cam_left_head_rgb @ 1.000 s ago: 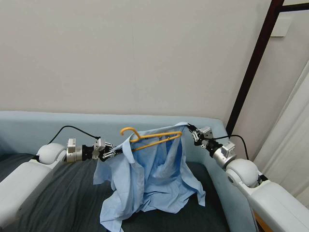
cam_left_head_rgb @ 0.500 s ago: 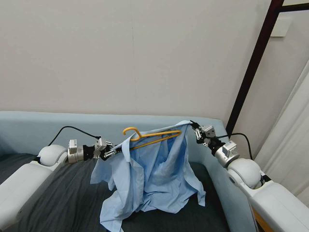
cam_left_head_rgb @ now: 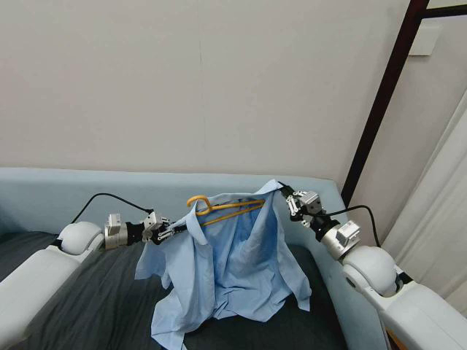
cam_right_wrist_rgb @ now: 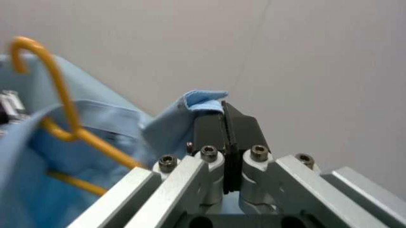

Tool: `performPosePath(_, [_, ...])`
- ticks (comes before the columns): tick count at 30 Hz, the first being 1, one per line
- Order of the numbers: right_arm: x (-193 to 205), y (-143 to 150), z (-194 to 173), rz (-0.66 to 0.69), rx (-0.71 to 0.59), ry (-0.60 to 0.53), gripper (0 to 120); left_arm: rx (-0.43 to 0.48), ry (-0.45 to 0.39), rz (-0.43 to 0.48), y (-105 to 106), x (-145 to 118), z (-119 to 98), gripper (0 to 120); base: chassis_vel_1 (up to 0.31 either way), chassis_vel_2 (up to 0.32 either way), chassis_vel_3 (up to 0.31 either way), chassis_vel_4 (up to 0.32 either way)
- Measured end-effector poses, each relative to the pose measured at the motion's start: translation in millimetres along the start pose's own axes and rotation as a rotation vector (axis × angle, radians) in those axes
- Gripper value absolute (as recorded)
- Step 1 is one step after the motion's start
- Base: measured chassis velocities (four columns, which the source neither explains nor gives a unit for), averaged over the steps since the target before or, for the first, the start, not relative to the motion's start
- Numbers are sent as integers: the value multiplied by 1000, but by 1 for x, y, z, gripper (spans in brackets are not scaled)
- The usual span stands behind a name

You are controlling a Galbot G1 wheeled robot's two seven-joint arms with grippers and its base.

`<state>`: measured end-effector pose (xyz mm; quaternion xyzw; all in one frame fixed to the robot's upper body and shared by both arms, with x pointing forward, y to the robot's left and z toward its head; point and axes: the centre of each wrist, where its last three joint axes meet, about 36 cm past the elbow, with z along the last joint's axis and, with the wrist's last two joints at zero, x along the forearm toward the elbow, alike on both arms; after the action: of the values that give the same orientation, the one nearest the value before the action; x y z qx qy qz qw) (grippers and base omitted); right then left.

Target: Pick up the clothes from the sofa and hang them on the clothes hanger.

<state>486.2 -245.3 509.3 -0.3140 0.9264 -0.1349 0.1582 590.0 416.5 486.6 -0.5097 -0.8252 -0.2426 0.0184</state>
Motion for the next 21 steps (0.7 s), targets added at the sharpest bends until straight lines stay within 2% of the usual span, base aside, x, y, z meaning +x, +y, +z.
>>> performPosePath(5, [0,26,2,-80,-126,-1,0,21,-28,9,-8,-13,-4,2,0,0,0,0])
performPosePath(10, [2,63,-9,-100,-438,25,0,27,-43,45,-19,-25,-6,2,0,0,0,0])
performPosePath(11, [2,63,-9,-100,-438,25,0,27,-43,45,-19,-25,-6,2,0,0,0,0])
performPosePath(15, [2,84,-19,-132,-678,-24,0,33,-43,56,-24,-28,-4,2,0,0,0,0])
performPosePath(19, [0,90,-20,-149,-730,-77,0,41,-45,59,-27,-30,-1,2,0,0,0,0])
performPosePath(21, [3,91,-13,-152,-684,-70,0,49,-57,49,-26,-30,-2,2,0,0,0,0])
